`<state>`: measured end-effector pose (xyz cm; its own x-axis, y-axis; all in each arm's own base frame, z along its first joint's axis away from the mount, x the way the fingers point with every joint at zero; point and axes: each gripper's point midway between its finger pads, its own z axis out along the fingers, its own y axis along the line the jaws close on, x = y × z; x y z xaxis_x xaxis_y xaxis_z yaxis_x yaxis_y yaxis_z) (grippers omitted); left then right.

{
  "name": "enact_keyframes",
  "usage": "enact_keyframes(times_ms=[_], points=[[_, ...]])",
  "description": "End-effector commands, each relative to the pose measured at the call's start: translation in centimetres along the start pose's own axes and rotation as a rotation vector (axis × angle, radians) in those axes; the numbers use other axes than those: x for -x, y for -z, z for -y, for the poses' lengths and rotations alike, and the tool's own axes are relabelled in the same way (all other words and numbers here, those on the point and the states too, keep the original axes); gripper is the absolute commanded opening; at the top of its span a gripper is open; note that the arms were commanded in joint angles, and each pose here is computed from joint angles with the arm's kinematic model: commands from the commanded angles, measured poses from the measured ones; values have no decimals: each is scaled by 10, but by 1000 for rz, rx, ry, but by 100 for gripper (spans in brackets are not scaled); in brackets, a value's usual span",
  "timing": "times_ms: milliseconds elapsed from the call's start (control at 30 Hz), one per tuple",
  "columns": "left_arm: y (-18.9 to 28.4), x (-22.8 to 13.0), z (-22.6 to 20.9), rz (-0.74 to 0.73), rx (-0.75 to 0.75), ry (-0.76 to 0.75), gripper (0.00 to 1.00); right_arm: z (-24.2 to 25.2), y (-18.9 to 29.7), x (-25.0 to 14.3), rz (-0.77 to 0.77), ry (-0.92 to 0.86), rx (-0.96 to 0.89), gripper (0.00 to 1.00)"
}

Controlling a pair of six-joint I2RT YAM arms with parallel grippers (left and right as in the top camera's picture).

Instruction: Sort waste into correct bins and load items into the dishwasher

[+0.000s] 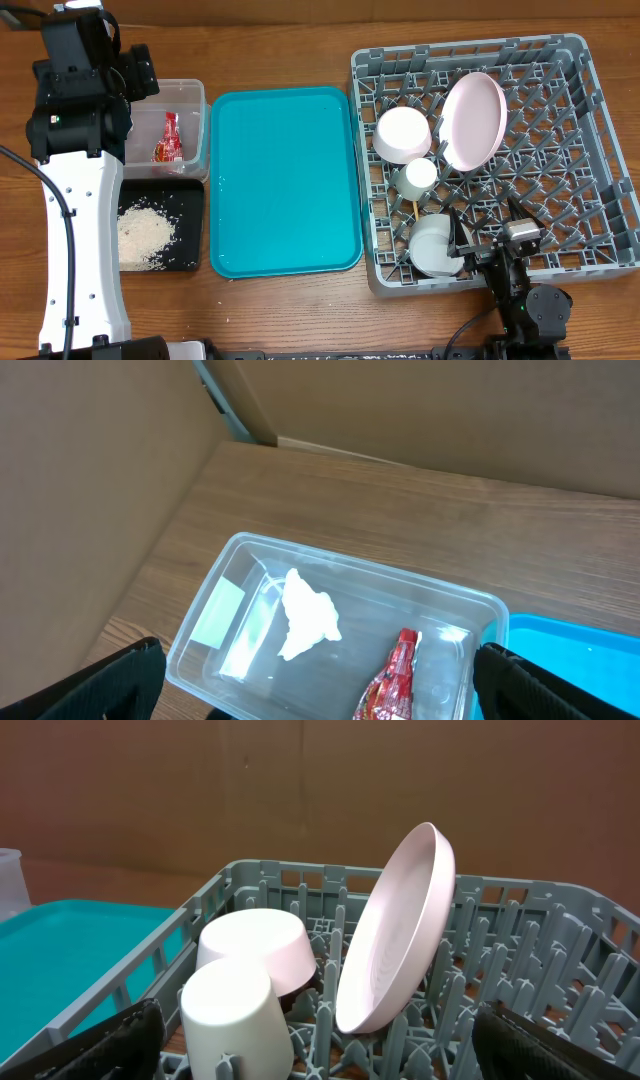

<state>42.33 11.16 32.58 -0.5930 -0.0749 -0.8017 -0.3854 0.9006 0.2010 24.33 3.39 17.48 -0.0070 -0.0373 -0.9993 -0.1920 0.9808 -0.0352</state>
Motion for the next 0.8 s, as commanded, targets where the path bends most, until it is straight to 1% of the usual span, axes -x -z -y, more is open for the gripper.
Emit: enact_keyframes(times_ms=[0,767], points=[[3,6,0,16,-5,16,100,1,0,-1,7,-3,-5,100],[1,5,1,12,-5,15,100,0,0,-1,7,-3,-1,100]])
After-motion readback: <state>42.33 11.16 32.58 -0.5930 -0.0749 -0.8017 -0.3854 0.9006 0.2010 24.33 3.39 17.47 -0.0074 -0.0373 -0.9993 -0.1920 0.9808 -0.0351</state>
